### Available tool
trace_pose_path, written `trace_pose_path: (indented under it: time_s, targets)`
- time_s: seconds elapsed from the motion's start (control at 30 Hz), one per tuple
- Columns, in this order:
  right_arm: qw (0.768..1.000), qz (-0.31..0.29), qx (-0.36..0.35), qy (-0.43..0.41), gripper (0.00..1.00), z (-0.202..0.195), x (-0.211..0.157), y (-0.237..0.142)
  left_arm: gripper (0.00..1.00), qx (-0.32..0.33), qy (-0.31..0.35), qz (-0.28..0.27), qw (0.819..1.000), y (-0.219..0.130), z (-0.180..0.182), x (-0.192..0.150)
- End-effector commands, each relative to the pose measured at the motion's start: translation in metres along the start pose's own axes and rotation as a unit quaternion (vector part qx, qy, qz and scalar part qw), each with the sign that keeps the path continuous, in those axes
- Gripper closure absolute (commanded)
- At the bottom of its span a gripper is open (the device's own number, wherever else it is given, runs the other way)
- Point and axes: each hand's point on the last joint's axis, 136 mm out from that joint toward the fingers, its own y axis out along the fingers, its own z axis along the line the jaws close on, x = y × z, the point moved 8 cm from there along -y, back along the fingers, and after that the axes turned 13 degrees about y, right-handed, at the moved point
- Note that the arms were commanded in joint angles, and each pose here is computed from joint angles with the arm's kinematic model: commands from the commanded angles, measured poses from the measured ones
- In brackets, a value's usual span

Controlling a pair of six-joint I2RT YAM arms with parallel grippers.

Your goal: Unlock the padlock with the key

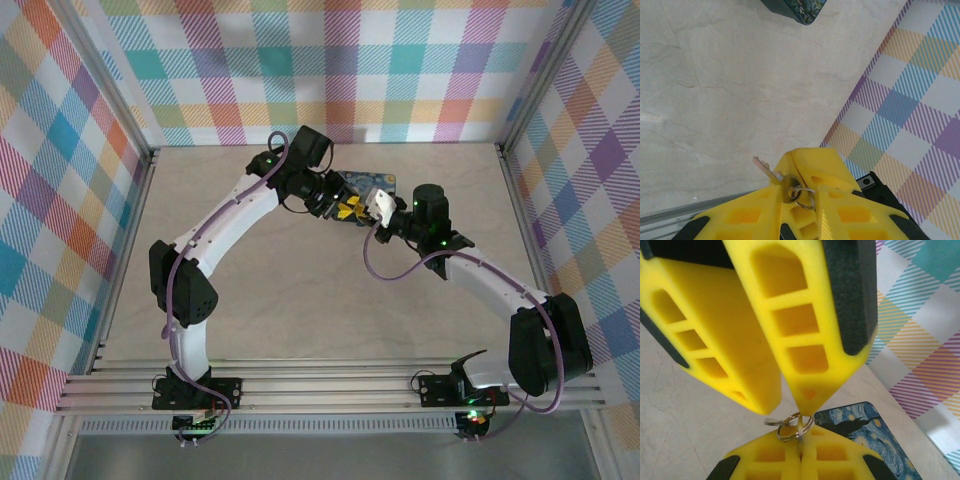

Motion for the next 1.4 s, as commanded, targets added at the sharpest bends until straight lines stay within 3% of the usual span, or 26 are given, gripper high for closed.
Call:
trace_pose_path:
  time_s: [0.0, 0.87, 1.13, 1.23, 1.37]
  targets:
    - [1.0, -0.013, 0.019, -0.019, 1.0, 0.008, 0.004, 0.0, 0.76, -0.022, 0.005, -0.013, 1.0, -0.021, -0.009, -0.003]
    - [0.999, -0.001, 0.018, -0.044, 1.0, 0.01, 0.003, 0.011, 0.78, -0.002, -0.033, 0.032, 0.999, -0.01, 0.009, -0.013]
    - [0.998, -0.012, 0.029, -0.051, 1.0, 0.015, 0.007, 0.01, 0.99, -0.007, -0.034, 0.037, 0.999, -0.002, 0.012, -0.011]
    - [0.998, -0.009, 0.025, -0.051, 1.0, 0.014, 0.006, 0.01, 1.0, -0.011, -0.029, 0.035, 0.999, -0.001, 0.015, -0.009]
    - [0.999, -0.006, 0.017, -0.045, 0.79, 0.013, 0.006, 0.009, 1.0, -0.021, -0.002, 0.023, 1.0, -0.003, 0.017, -0.003]
